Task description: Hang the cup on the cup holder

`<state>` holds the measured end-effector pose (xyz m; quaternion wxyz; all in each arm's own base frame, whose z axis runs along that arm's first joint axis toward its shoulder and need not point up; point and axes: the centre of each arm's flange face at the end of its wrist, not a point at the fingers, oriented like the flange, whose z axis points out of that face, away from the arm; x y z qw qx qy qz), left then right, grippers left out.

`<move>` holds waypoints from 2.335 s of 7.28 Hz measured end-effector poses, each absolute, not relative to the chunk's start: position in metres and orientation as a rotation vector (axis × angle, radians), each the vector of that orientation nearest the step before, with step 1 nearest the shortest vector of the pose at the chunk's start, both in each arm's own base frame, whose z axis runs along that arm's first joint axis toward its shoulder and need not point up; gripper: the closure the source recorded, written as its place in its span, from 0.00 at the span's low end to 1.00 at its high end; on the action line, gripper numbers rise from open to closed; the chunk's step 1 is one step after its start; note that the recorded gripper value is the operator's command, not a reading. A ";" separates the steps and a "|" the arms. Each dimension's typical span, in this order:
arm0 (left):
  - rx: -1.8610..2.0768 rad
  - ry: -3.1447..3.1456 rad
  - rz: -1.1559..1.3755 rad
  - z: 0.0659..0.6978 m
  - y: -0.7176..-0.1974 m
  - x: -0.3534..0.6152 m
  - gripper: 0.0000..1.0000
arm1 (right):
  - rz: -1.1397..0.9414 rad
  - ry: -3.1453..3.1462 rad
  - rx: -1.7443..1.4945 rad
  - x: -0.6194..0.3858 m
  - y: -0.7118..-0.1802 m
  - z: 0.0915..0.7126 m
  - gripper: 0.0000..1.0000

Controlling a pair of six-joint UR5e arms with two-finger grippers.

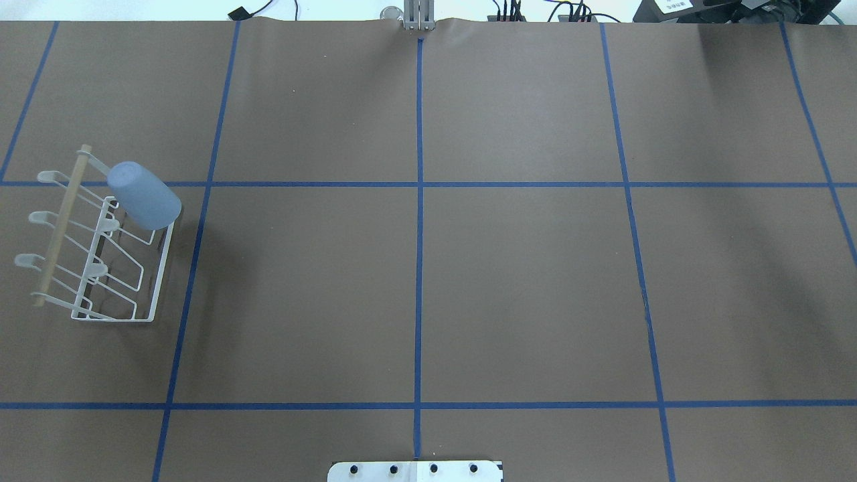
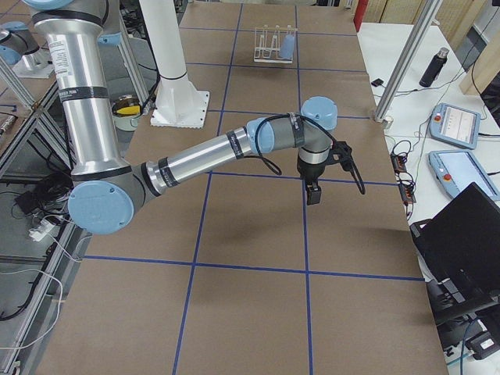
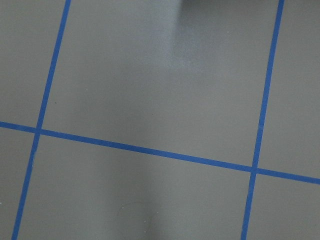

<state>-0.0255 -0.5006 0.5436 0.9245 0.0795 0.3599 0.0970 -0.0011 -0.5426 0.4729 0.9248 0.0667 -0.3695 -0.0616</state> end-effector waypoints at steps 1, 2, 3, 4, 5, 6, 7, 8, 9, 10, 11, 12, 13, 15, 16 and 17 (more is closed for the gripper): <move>0.161 0.788 0.165 0.538 -0.496 -0.028 0.02 | -0.122 -0.757 0.125 -0.001 -0.537 0.483 0.00; 0.159 0.817 0.151 0.535 -0.487 -0.030 0.02 | -0.120 -0.757 0.116 0.000 -0.530 0.492 0.00; 0.160 0.829 0.147 0.534 -0.479 -0.030 0.02 | -0.117 -0.758 0.108 0.001 -0.523 0.500 0.00; 0.161 0.833 0.147 0.533 -0.472 -0.031 0.01 | -0.115 -0.761 0.100 0.002 -0.514 0.510 0.00; 0.163 0.834 0.147 0.532 -0.468 -0.031 0.01 | -0.114 -0.763 0.097 0.002 -0.508 0.517 0.00; 0.165 0.834 0.148 0.531 -0.467 -0.031 0.02 | -0.111 -0.764 0.091 0.003 -0.503 0.524 0.00; 0.168 0.834 0.149 0.530 -0.467 -0.030 0.01 | -0.101 -0.764 0.083 0.007 -0.498 0.530 0.00; 0.170 0.834 0.151 0.529 -0.467 -0.030 0.01 | -0.085 -0.763 0.074 0.013 -0.493 0.537 0.00; 0.171 0.834 0.151 0.529 -0.468 -0.030 0.01 | -0.070 -0.764 0.067 0.019 -0.489 0.542 0.00; 0.171 0.834 0.152 0.529 -0.469 -0.030 0.02 | -0.062 -0.763 0.065 0.023 -0.486 0.544 0.00; 0.171 0.834 0.152 0.529 -0.469 -0.030 0.01 | -0.055 -0.761 0.069 0.028 -0.485 0.545 0.00; 0.171 0.834 0.151 0.529 -0.469 -0.030 0.01 | -0.056 -0.759 0.082 0.036 -0.484 0.544 0.00; 0.170 0.834 0.151 0.530 -0.468 -0.030 0.01 | -0.067 -0.755 0.098 0.043 -0.484 0.543 0.00; 0.173 0.833 0.152 0.528 -0.467 -0.030 0.01 | -0.095 -0.743 0.111 0.043 -0.485 0.541 0.00; 0.173 0.833 0.152 0.528 -0.467 -0.030 0.02 | -0.111 -0.721 0.110 0.039 -0.488 0.544 0.00; 0.171 0.833 0.152 0.529 -0.467 -0.030 0.01 | -0.129 -0.681 0.107 0.034 -0.500 0.548 0.00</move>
